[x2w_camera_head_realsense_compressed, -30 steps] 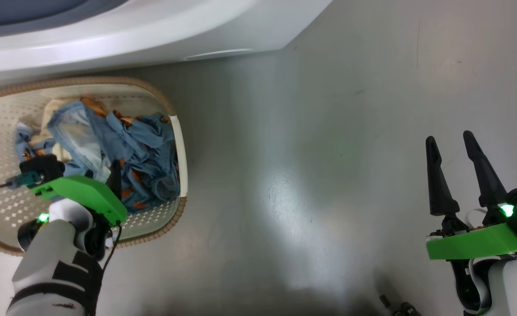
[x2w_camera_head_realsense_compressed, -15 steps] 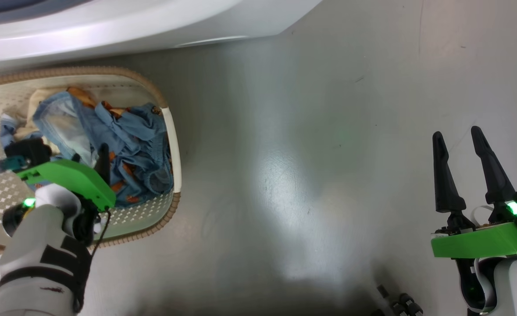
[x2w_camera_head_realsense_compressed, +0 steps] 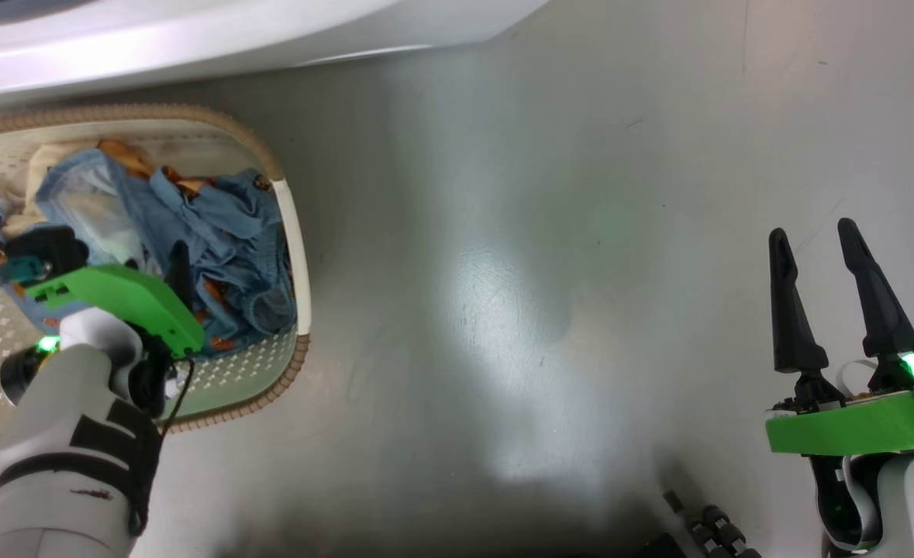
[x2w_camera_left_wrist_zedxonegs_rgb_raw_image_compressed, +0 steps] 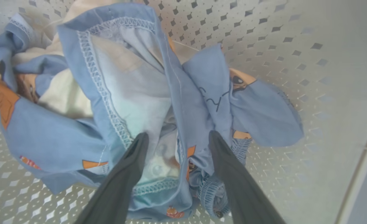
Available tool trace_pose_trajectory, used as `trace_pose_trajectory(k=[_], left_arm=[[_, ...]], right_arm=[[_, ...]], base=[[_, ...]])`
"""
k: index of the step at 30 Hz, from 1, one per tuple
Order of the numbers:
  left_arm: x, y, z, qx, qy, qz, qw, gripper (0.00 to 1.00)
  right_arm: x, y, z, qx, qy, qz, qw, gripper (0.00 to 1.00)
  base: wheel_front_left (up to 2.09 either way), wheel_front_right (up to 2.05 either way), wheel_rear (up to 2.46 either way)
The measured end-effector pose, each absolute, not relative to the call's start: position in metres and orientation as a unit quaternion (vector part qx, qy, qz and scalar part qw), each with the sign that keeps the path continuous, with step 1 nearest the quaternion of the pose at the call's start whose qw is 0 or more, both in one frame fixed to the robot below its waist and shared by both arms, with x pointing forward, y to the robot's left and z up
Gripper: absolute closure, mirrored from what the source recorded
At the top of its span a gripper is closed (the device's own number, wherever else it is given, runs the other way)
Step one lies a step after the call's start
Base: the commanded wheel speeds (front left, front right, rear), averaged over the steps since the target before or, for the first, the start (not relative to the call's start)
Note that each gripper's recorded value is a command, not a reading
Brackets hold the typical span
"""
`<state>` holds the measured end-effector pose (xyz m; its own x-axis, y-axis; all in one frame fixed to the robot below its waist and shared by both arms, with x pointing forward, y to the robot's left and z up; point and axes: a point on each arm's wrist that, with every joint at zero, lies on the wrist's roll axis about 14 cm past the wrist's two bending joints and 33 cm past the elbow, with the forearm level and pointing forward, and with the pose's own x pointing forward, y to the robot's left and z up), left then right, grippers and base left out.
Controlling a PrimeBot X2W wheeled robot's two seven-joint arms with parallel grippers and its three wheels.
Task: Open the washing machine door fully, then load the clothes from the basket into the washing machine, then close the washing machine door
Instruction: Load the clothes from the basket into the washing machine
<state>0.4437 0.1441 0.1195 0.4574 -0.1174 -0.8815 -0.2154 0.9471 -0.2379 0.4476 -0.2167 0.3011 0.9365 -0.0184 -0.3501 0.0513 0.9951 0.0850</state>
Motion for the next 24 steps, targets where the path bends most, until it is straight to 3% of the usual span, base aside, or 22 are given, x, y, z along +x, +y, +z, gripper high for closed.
trace_pose_trajectory(k=[24], left_arm=[[0.447, 0.139, 0.094, -0.159, 0.536, 0.029, 0.829, 0.0]], right_arm=[[0.445, -0.224, 0.282, 0.035, 0.193, -0.023, 0.98, 0.0]], base=[[0.0, 0.0, 0.0]])
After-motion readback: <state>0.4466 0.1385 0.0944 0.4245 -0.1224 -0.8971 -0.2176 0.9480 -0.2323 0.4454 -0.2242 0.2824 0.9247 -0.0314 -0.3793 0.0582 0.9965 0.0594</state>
